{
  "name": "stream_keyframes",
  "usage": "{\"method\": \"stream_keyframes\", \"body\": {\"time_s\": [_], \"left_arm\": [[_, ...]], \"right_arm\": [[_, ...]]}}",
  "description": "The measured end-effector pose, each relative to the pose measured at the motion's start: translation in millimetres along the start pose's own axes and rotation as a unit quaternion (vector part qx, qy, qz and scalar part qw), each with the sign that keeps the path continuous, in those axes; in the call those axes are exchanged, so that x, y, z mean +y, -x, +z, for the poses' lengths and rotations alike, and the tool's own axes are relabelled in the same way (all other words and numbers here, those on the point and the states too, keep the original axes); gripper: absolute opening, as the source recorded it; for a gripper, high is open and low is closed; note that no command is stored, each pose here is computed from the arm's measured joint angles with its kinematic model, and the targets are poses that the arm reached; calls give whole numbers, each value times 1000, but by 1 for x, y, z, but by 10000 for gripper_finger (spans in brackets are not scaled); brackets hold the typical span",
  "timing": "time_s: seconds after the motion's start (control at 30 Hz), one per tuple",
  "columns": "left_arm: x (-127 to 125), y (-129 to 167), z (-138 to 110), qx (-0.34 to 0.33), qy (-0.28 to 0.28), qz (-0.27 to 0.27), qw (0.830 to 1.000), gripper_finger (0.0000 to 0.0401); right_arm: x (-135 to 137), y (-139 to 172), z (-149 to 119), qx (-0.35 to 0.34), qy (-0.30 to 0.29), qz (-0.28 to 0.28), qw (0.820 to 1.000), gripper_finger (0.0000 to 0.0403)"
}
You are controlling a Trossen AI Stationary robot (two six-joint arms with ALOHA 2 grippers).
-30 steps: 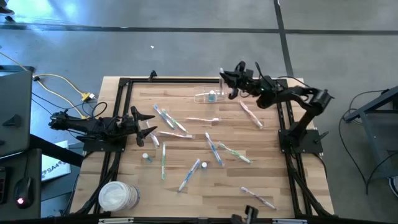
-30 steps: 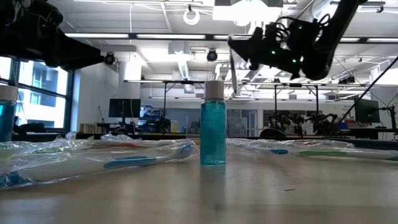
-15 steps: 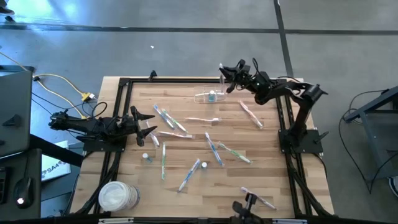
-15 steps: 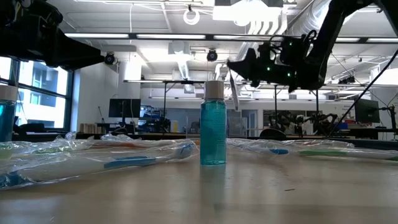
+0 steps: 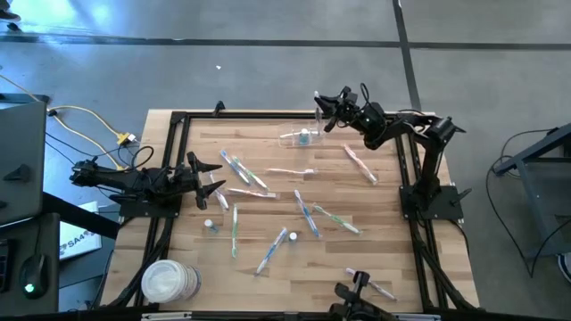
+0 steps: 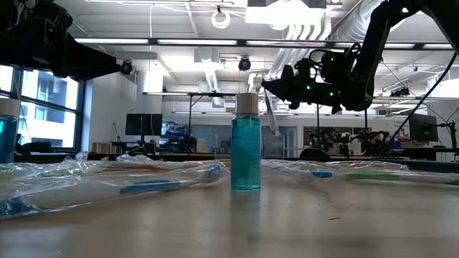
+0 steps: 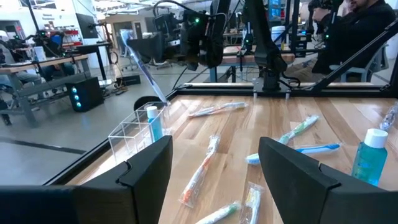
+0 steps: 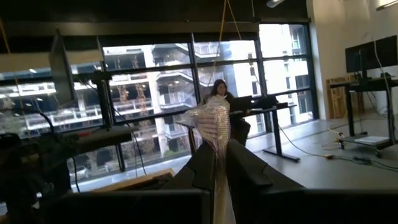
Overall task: Pick & Place toothbrushing station
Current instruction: Put the top right violet toothbrush into the transparent organizer
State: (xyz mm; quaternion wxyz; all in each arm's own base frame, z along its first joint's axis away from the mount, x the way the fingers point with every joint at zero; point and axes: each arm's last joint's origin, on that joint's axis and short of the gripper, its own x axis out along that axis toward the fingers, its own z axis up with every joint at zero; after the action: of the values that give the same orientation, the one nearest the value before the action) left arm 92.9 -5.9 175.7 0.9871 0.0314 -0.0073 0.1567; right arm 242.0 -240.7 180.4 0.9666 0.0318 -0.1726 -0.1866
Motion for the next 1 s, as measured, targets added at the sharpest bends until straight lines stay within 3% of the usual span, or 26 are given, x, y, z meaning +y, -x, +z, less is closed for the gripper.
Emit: {"method": "stream_keyframes", "body": {"time_s": [0.23, 0.43, 1.0], "left_arm": [[0, 0, 0, 0, 0, 0, 1000, 239], [0, 0, 0, 0, 0, 0, 1000, 239], [0, 0, 0, 0, 0, 0, 1000, 239]], "right_arm": [[0, -12, 9, -17, 9, 20, 1000, 15], [-3, -14, -3, 37, 18, -18, 999, 15], [6, -17, -15, 84, 13, -12, 996, 16]]}}
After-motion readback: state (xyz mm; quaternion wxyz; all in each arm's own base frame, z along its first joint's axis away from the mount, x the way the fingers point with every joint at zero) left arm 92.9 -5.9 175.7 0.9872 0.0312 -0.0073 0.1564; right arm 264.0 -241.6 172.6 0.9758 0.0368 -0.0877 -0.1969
